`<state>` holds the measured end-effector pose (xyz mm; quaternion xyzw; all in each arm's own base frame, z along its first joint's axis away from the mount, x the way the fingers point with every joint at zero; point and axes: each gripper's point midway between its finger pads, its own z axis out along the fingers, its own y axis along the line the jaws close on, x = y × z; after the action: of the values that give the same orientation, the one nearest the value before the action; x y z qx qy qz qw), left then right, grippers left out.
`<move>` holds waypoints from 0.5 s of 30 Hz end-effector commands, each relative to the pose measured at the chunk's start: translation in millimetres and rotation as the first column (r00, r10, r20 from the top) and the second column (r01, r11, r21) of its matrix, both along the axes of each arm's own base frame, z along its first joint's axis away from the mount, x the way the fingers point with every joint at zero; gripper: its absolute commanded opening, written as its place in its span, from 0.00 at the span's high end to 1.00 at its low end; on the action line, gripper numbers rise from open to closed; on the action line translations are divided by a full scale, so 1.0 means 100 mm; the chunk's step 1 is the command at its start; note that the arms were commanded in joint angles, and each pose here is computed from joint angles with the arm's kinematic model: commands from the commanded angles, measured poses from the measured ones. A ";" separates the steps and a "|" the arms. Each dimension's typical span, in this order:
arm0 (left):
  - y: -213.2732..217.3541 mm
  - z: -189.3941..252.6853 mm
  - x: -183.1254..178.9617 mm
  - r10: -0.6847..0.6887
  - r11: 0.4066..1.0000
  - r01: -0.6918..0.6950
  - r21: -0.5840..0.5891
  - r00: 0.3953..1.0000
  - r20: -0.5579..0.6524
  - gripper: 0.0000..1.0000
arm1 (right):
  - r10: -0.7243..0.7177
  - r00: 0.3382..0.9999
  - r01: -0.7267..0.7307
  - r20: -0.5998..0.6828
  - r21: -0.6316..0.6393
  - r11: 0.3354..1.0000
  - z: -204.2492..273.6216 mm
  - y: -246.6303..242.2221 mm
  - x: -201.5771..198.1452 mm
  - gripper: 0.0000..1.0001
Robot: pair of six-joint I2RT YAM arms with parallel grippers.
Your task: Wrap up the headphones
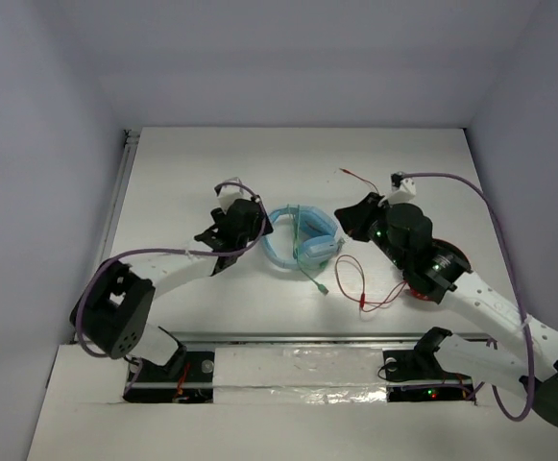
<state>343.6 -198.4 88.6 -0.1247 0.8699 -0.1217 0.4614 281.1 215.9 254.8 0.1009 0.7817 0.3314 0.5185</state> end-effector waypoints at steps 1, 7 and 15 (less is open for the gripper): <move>0.23 0.45 0.12 0.070 0.997 -0.067 -0.043 0.993 0.091 0.26 | -0.067 0.981 0.069 0.180 -0.009 0.998 0.68 -0.20 0.06 0.76; 0.28 1.51 0.00 0.036 0.992 0.000 -0.127 0.959 0.281 0.18 | -0.200 0.930 0.207 0.309 0.011 0.978 1.23 -0.64 -0.04 0.32; 0.68 2.75 -0.38 0.067 0.987 0.021 -0.162 0.854 0.515 0.01 | -0.486 0.779 0.479 0.396 0.126 0.869 1.63 -1.48 -0.31 0.00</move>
<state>317.7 -148.9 328.3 -0.1433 0.7202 -0.2311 0.6383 257.1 104.5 395.5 0.1847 0.6349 0.2571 0.7048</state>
